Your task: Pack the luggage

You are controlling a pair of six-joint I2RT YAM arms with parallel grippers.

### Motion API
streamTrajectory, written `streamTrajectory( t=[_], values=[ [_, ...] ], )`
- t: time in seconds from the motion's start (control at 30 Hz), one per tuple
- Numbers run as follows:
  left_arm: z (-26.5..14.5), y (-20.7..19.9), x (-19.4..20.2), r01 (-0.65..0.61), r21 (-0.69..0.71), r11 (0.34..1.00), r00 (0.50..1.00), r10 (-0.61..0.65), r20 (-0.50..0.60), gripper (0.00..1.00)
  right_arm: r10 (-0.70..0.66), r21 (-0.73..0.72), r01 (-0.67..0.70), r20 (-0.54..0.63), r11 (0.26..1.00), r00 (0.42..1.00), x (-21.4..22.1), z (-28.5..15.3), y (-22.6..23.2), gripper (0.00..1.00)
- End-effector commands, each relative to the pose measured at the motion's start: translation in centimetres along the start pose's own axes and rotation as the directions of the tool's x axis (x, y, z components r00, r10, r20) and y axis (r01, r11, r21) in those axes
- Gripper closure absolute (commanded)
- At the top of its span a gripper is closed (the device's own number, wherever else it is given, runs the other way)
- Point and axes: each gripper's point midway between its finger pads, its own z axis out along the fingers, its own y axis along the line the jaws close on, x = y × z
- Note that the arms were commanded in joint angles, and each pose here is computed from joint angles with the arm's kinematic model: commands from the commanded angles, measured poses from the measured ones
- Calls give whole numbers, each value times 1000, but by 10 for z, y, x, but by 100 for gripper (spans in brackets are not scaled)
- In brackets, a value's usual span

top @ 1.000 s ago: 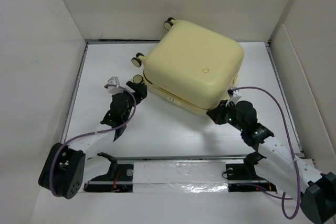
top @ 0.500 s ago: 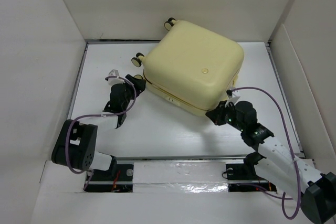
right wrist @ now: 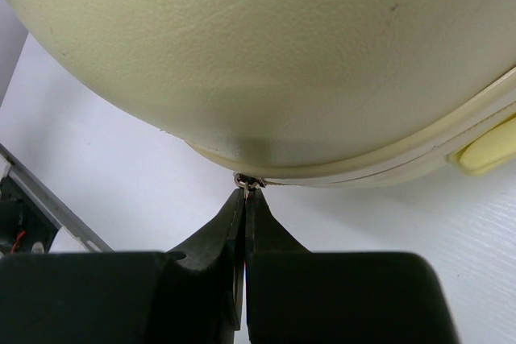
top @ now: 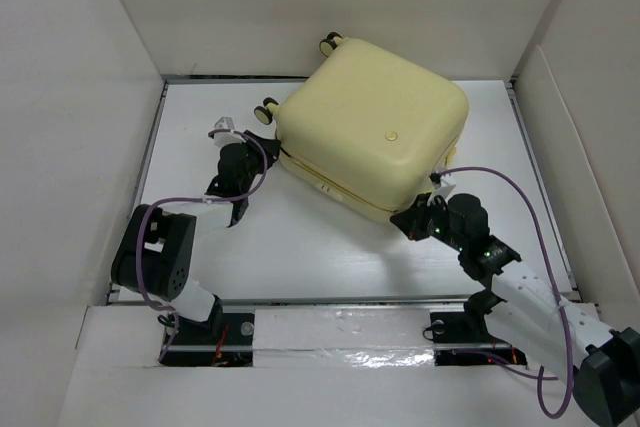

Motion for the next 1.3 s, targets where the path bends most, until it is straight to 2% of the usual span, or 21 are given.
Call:
streamTrajectory(
  t=[0.0, 0.13, 0.27, 0.37, 0.4, 0.43, 0.5, 0.7, 0.83, 0.93, 1.27],
  values=[
    [10, -7, -4, -10, -5, 1000, 1000, 10, 9, 72, -35, -146, 49, 98, 988, 995, -29, -5, 36, 100],
    [17, -4, 0, -12, -36, 999, 1000, 11, -21, 77, -37, -154, 51, 91, 987, 995, -28, -4, 39, 100],
    [9, 4, 0, 8, -48, 999, 1000, -7, 8, 67, -38, -154, 53, 100, 987, 994, -30, -6, 39, 100],
    [3, -3, -6, 17, -23, 1000, 1000, -17, 26, 65, -42, -149, 57, 102, 987, 994, -30, -5, 38, 100],
    [0, -7, -9, 24, -4, 1000, 999, -24, 37, 61, -43, -145, 57, 99, 988, 994, -29, -5, 37, 100],
    [-5, -12, -12, 37, 29, 999, 998, -39, 57, 49, -44, -144, 58, 97, 988, 994, -29, -6, 37, 100],
    [-14, -26, -23, 53, 78, 996, 994, -59, 87, 35, -45, -143, 59, 98, 988, 994, -29, -6, 37, 100],
    [-34, -54, -64, 109, 182, 977, 975, -142, 174, 14, -47, -146, 59, 85, 987, 995, -24, -3, 35, 100],
    [-16, -67, -88, 118, 151, 981, 972, -145, 183, 12, -50, -155, 61, 74, 986, 996, -23, -2, 36, 100],
    [15, -65, -83, 93, 69, 993, 988, -100, 119, 13, -54, -162, 66, 74, 985, 996, -23, -2, 38, 100],
    [55, -76, -85, 57, 22, 998, 997, -58, 57, 17, -48, -186, 59, 61, 981, 997, -17, -1, 41, 100]
  ],
)
